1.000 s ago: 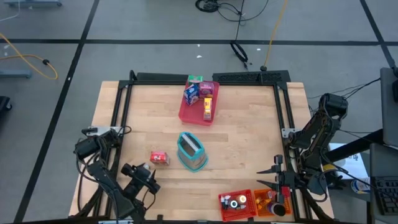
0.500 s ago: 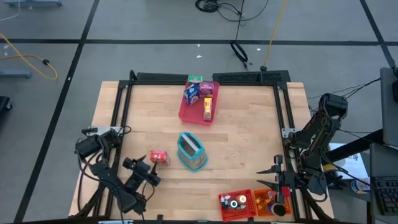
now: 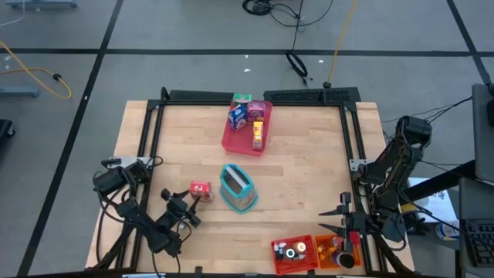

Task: Pick & Place Kitchen Items
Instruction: Put the red cereal box into the pink bin

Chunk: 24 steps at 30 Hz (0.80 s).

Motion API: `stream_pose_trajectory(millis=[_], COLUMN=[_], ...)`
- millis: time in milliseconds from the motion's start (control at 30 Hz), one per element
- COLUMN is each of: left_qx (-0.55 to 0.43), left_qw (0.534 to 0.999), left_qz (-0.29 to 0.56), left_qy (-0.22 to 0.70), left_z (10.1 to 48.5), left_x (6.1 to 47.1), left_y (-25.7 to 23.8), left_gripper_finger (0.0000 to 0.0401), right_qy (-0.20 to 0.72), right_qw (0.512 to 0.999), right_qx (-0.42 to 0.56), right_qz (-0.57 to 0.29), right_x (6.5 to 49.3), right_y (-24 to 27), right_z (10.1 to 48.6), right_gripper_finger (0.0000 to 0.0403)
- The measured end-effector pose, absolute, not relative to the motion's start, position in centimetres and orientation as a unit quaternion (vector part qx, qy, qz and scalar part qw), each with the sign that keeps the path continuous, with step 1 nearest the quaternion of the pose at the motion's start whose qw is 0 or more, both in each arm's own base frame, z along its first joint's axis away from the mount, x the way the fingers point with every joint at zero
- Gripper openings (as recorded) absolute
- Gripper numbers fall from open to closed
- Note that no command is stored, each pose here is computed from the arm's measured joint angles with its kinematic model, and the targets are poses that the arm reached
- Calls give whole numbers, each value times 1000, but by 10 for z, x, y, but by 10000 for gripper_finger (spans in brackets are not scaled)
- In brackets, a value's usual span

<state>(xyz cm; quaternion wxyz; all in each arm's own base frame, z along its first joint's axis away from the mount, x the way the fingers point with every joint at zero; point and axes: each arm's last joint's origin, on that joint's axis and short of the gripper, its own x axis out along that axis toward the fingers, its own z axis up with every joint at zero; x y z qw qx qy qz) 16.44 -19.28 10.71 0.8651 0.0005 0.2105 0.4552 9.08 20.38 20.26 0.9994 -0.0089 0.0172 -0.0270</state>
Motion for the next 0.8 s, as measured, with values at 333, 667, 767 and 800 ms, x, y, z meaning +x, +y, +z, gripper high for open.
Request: stream_pose_trajectory(millis=[333, 667, 767, 800], left_qx=[11, -4, -13, -21], left_qw=[881, 876, 882, 885], left_qz=[434, 441, 432, 427], left_qy=[189, 193, 189, 183], left_z=[106, 113, 126, 132], left_x=[165, 163, 159, 158], left_y=[-192, -191, -191, -191], left_gripper_finger=[16, 2, 1, 1], right_qy=[19, 19, 19, 19], right_qw=[999, 999, 999, 999], right_qx=[-16, -16, -16, -16], right_qz=[-27, -27, -27, -27], right_x=[91, 91, 91, 91], right_y=[204, 204, 204, 204], right_z=[202, 202, 202, 202], right_gripper_finger=[125, 125, 125, 125])
